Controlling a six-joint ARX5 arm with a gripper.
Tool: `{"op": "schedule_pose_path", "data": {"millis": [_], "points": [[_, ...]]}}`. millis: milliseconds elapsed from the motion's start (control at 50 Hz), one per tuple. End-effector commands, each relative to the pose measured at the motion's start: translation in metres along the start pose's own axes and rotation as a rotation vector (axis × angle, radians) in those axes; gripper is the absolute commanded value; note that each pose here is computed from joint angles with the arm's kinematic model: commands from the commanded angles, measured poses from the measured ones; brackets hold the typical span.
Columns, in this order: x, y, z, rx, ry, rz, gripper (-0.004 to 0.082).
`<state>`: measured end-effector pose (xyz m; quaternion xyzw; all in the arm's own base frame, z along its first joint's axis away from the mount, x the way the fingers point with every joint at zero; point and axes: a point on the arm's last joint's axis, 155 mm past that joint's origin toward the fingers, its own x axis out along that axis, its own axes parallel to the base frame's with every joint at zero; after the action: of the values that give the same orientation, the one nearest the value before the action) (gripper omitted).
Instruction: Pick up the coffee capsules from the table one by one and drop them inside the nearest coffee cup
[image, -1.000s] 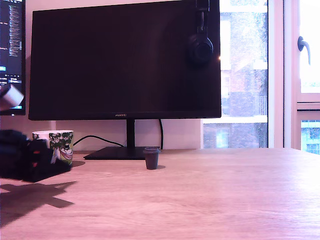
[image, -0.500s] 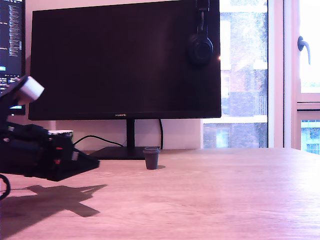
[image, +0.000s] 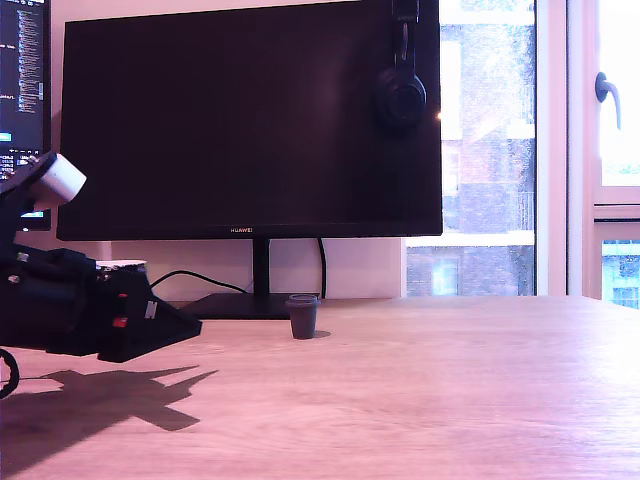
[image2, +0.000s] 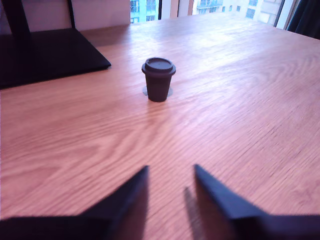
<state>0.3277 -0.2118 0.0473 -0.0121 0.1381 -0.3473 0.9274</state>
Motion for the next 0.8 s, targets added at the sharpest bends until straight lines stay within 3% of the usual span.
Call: {"op": "schedule_pose_path", "data": {"millis": [0, 340, 780], "points": [[0.003, 0.0, 0.008, 0.002, -0.017, -0.002, 0.0692], [0.015, 0.0, 0.008, -0.001, -0.003, -0.008, 0.0692], [0.052, 0.001, 0.016, -0.014, -0.03, -0.01, 0.0692]]}}
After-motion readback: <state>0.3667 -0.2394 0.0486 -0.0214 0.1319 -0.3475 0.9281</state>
